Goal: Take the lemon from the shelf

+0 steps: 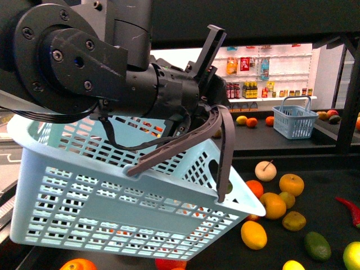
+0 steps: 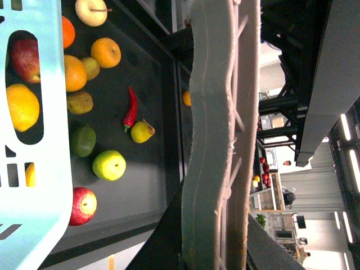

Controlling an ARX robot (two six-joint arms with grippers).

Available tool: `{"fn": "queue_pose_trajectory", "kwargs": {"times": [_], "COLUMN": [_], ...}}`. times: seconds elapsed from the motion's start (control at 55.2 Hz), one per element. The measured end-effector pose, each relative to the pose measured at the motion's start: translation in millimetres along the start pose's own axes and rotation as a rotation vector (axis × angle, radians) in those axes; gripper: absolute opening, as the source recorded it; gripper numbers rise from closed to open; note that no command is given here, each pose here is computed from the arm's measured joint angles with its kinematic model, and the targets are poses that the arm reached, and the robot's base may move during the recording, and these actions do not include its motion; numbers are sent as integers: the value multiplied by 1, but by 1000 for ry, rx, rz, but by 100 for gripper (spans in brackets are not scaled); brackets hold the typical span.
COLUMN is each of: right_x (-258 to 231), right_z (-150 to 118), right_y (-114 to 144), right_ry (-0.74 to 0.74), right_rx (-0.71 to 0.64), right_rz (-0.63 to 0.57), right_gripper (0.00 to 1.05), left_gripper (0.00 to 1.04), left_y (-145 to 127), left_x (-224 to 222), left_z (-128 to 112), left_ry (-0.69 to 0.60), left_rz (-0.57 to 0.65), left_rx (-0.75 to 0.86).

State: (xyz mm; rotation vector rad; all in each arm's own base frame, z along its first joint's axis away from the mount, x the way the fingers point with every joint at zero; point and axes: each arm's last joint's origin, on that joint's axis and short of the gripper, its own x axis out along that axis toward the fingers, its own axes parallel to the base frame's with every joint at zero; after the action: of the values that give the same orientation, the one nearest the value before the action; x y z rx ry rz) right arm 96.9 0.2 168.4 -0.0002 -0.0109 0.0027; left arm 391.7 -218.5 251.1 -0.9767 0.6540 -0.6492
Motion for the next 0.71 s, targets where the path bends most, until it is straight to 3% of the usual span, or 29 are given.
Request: {"fn": "queue_pose_trajectory", "kwargs": {"times": [0.362, 0.453, 0.544, 0.707], "right_x": [0, 1, 6, 49], "right_z": [0, -5, -8, 24], "right_y": [0, -3, -10, -35], "right_ry": [0, 127, 193, 172], "right_rx": [0, 68, 143, 220], "right_rz": [-2, -203, -274, -215], "right_gripper": [97, 97, 97, 97], "left_gripper": [10, 10, 10, 10], "left_y": [2, 0, 0, 0], "left_x": [19, 20, 20, 20], "left_z": [-12, -12, -11, -12], "left_ry": [50, 48, 43, 44], "left_rz": [-15, -18, -17, -16], "left_rx": [14, 30, 36, 41]}}
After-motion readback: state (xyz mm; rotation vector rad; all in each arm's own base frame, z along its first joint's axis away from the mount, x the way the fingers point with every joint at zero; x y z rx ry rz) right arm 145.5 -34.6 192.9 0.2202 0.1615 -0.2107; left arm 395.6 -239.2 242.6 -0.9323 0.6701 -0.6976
